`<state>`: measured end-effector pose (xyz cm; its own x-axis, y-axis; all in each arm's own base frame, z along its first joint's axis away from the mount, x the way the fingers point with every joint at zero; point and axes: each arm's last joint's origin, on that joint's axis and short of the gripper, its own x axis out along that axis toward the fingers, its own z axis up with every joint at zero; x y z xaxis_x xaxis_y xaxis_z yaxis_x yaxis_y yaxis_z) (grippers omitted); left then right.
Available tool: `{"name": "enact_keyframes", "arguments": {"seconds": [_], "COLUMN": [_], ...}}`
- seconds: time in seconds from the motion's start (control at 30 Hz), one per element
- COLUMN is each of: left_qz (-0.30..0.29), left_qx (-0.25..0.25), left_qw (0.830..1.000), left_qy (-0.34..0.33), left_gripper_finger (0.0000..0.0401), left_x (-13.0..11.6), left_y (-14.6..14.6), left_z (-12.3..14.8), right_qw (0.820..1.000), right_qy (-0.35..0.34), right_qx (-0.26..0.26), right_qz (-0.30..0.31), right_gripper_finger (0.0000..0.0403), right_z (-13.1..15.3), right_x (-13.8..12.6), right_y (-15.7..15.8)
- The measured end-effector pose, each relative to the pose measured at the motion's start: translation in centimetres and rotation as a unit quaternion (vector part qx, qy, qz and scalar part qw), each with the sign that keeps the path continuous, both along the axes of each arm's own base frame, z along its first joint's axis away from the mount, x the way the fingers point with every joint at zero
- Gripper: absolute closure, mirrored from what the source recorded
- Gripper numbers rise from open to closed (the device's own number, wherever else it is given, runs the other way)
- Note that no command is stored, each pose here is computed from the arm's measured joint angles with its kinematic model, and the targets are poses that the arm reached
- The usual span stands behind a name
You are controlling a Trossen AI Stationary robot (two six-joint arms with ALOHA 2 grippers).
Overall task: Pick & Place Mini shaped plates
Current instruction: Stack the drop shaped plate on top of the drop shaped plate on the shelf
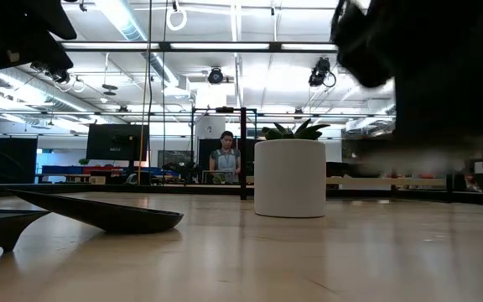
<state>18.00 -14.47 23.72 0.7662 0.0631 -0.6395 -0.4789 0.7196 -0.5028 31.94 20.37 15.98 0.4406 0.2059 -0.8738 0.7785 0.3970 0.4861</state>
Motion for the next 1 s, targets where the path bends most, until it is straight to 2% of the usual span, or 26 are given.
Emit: {"name": "enact_keyframes", "arguments": {"seconds": [0.23, 0.33, 0.47, 0.67, 0.87, 1.0], "left_qz": [0.020, 0.037, 0.062, 0.083, 0.073, 0.088], "left_qx": [0.021, 0.026, 0.040, 0.058, 0.049, 0.033], "left_qw": [1.000, 0.999, 0.997, 0.995, 0.996, 0.995], "left_qy": [-0.009, -0.008, -0.007, 0.012, 0.026, 0.013], "left_gripper_finger": [0.0236, 0.0236, 0.0236, 0.0236, 0.0236, 0.0236], "left_x": [0.5, 1.0, 2.1, 3.8, 5.4, 6.2], "left_y": [0.7, 1.5, 3.0, 6.2, 10.1, 13.0], "left_z": [0.1, 0.0, 0.1, 0.1, 0.3, 0.6], "right_qw": [0.999, 0.998, 0.995, 0.986, 0.972, 0.963], "right_qy": [-0.033, -0.057, -0.087, -0.097, -0.118, -0.136], "right_qx": [0.007, 0.004, -0.039, -0.128, -0.197, -0.228], "right_qz": [0.007, -0.001, -0.029, -0.049, -0.049, -0.055], "right_gripper_finger": [0.0400, 0.0401, 0.0401, 0.0402, 0.0403, 0.0403], "right_z": [7.2, 10.2, 13.0, 14.3, 13.8, 12.9], "right_x": [-2.4, -3.3, -3.9, -3.6, -3.5, -3.9], "right_y": [-2.9, -5.6, -10.5, -19.9, -29.9, -35.1]}}
